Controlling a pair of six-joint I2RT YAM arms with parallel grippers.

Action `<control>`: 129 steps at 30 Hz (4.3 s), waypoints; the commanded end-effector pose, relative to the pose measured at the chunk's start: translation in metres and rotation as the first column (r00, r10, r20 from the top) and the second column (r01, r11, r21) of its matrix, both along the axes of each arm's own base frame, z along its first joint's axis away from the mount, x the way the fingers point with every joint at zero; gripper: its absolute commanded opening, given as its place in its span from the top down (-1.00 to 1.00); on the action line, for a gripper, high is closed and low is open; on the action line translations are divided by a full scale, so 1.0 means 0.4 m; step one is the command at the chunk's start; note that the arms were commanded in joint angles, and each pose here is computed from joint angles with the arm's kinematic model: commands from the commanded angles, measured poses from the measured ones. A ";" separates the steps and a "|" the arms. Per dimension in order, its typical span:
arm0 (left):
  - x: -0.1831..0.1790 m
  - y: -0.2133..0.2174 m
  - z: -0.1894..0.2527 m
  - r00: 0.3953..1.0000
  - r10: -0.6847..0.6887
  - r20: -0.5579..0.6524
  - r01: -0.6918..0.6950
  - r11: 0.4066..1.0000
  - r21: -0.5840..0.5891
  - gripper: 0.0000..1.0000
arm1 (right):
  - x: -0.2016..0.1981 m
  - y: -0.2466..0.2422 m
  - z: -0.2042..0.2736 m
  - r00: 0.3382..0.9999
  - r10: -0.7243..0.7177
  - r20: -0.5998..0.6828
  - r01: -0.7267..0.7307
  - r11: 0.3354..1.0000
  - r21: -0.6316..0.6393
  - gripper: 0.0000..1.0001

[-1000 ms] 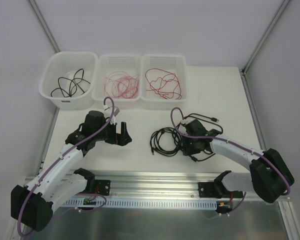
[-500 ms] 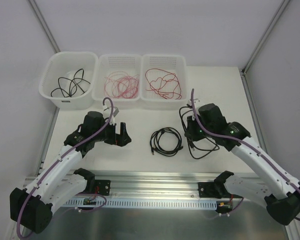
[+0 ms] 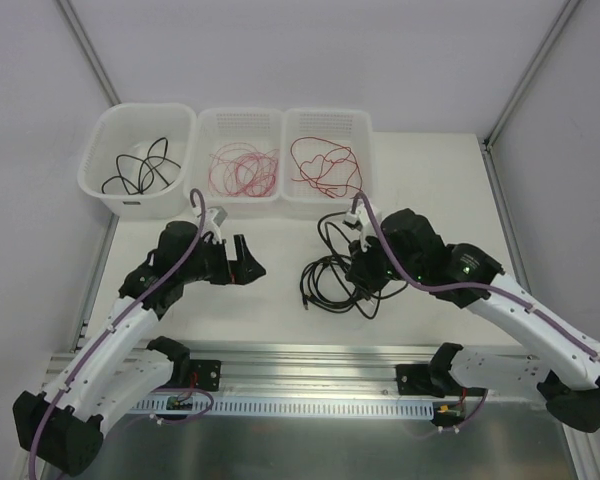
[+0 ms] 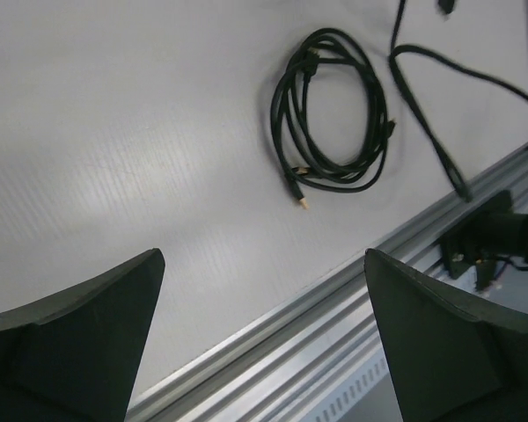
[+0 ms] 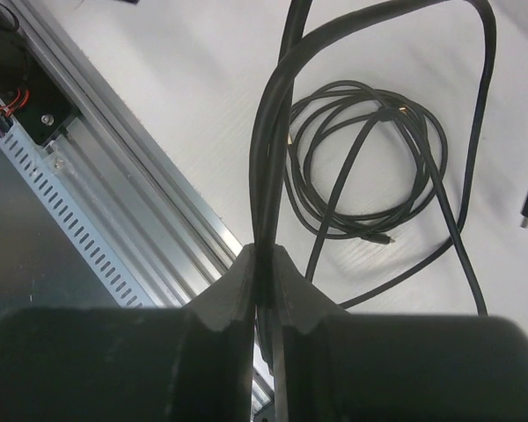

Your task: Untangle the cables

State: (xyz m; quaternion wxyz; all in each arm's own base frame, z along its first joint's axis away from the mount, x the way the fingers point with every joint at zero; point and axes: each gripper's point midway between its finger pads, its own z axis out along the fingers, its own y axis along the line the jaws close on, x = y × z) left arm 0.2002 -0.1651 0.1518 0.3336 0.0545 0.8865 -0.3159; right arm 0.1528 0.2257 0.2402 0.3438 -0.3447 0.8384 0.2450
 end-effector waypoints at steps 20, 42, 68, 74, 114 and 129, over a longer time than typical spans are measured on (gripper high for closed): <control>0.038 -0.148 0.297 0.980 0.154 -0.128 -0.194 0.885 -0.424 -0.98 | 0.031 0.305 0.064 0.974 0.182 0.132 -0.194 0.977 0.087 0.99; 0.048 -0.175 0.277 0.989 0.142 -0.047 -0.149 0.922 -0.357 1.00 | -0.016 0.347 0.045 0.961 0.248 0.123 -0.258 0.963 0.075 0.88; 0.100 -0.051 0.760 0.678 0.016 0.735 0.014 0.999 -0.035 1.00 | -0.055 -0.117 0.053 0.959 -0.077 0.273 0.066 0.997 0.048 -0.99; 0.199 0.052 0.857 0.572 0.088 0.815 -0.266 0.961 0.083 1.00 | -0.056 -0.164 0.035 0.951 -0.148 0.272 0.133 0.988 0.074 -0.99; 0.865 0.754 0.244 0.482 0.775 0.409 -0.843 0.537 -0.025 1.00 | -0.058 -0.169 -0.132 0.974 -0.034 0.226 0.076 0.981 -0.177 -0.93; 0.801 0.772 0.131 0.534 0.802 0.267 -0.838 0.544 0.043 -0.97 | -0.036 -0.142 -0.167 0.980 -0.057 0.188 0.098 0.970 -0.220 -0.93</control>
